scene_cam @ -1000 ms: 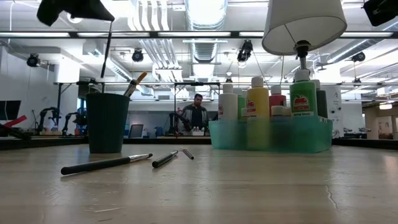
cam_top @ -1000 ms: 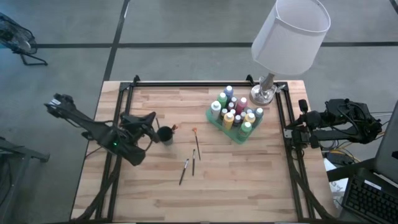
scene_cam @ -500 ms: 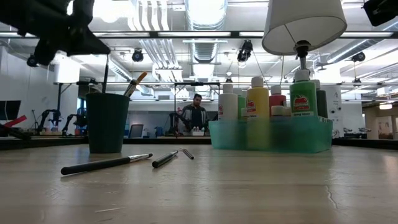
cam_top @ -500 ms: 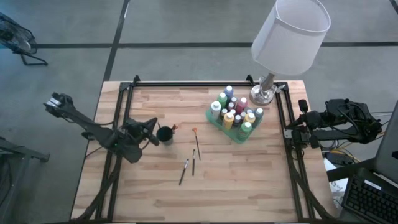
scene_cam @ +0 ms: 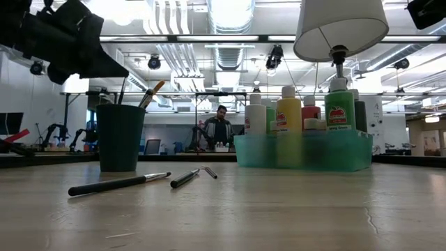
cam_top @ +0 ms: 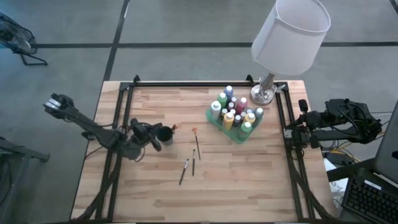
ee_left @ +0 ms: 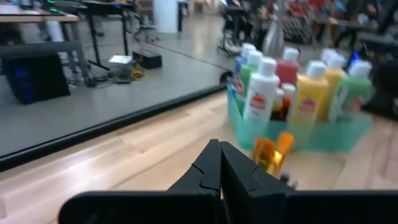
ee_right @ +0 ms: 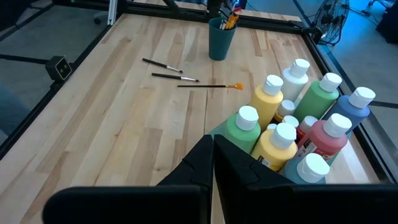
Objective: Pick & Place Paint Supplies
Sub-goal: Put the silver paint brush into the green cup
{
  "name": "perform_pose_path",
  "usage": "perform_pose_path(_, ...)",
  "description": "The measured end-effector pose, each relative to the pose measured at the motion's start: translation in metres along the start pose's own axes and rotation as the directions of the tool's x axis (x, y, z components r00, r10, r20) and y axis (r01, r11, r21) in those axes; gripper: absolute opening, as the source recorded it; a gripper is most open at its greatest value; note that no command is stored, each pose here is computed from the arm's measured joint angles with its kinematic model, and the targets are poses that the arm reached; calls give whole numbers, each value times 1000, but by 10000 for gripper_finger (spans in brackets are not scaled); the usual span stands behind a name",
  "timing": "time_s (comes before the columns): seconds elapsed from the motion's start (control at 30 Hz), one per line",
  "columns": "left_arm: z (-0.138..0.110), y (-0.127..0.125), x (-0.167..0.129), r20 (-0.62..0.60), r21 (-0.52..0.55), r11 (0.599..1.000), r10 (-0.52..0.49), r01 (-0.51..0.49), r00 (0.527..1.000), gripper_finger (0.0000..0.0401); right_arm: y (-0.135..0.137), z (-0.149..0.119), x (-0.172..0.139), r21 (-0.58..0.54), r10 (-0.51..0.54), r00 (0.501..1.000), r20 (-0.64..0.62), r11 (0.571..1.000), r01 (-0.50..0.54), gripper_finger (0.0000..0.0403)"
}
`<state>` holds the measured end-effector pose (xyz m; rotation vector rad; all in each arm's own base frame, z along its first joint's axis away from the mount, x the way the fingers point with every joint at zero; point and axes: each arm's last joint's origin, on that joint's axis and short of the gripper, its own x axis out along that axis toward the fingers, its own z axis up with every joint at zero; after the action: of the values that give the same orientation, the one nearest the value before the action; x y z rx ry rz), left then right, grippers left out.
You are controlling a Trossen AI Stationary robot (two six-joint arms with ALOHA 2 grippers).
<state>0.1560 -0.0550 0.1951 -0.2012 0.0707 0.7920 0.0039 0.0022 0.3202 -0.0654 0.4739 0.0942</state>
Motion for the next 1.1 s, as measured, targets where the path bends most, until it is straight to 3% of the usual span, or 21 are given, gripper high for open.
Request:
perform_pose_path(0.37,-2,0,8,-60,21,999,-41,42,997,0,0,0,0,0,0,1000,0,1000,0,8)
perform_pose_path(0.63,-8,0,12,-86,-37,999,-39,36,996,6,0,0,0,0,0,1000,0,1000,0,8)
perform_pose_path(0.93,-6,-2,13,-86,-17,999,-37,36,996,77,0,0,0,0,0,1000,0,1000,0,8)
perform_pose_path(1.1,13,-11,13,-61,-40,998,-55,52,997,105,0,0,0,0,0,1000,0,1000,0,8)
